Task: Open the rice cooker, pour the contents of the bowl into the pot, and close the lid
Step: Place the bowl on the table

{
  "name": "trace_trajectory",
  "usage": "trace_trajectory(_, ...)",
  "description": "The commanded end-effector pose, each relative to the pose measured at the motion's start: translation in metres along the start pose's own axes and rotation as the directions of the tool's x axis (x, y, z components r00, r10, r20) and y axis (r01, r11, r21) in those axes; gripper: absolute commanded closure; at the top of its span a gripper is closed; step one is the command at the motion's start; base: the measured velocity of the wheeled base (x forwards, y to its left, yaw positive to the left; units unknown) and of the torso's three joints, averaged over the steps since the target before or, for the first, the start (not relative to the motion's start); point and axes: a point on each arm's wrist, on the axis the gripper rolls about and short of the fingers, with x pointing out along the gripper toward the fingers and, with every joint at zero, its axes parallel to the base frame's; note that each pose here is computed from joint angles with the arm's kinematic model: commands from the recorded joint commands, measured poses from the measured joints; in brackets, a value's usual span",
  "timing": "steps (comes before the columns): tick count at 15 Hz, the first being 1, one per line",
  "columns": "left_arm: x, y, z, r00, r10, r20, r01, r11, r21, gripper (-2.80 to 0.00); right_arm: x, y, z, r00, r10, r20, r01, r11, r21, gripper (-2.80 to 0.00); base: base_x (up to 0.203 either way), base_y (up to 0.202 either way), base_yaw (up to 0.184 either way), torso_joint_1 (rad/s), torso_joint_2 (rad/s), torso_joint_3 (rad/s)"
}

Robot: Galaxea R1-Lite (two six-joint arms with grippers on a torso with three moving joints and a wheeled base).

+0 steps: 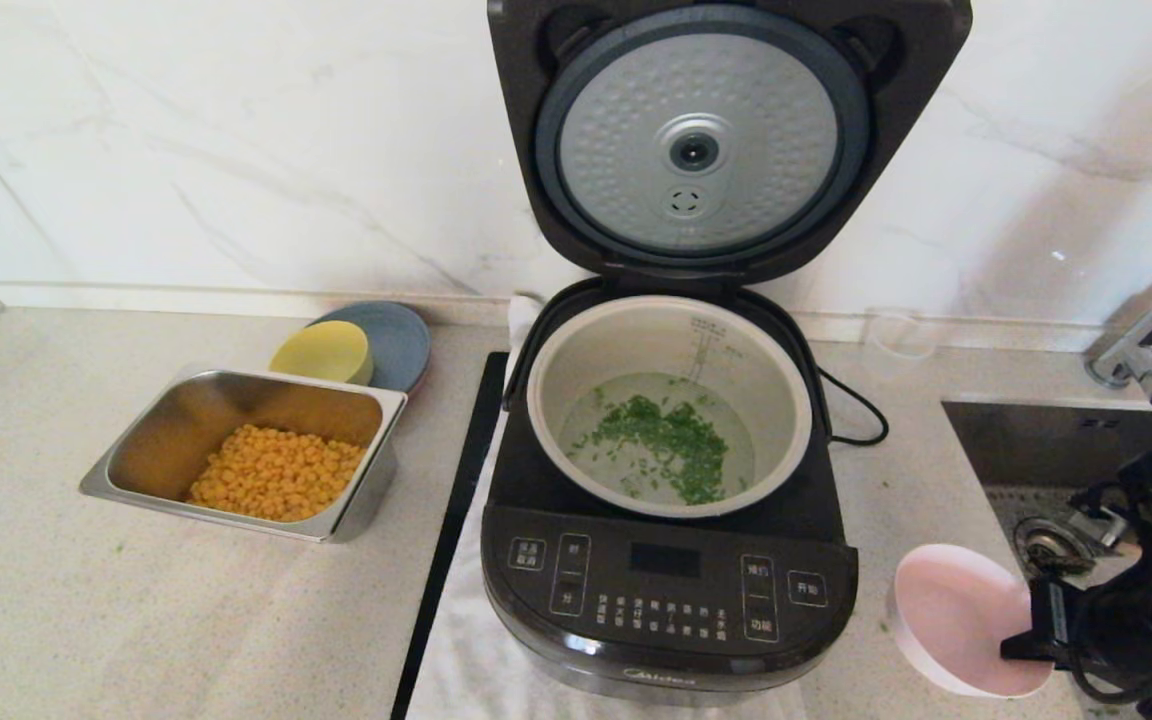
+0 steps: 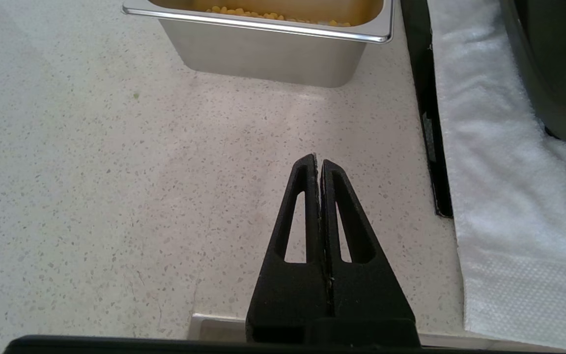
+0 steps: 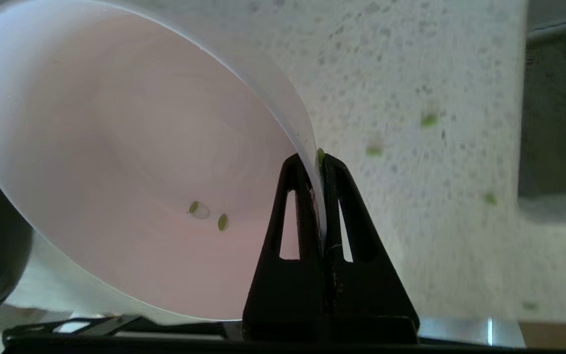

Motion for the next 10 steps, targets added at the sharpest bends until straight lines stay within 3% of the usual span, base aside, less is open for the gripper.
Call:
trace_trajectory(1, 0.000, 0.000, 0.000, 1.000, 0.000, -0.002, 0.000, 1.000, 0.000, 0.00, 0.013, -0.003, 0.000, 0.999, -0.019, -0.046, 0.019, 1.000, 0.014, 0.00, 0.000, 0.000, 0.000, 0.000, 0.00, 0.000)
trace_trajectory(10, 0.000, 0.000, 0.000, 1.000, 0.000, -0.001, 0.000, 1.000, 0.000, 0.00, 0.028, -0.004, 0.013, 1.000, -0.007, -0.010, 0.007, 1.000, 0.023, 0.00, 0.000, 0.000, 0.000, 0.000, 0.00, 0.000)
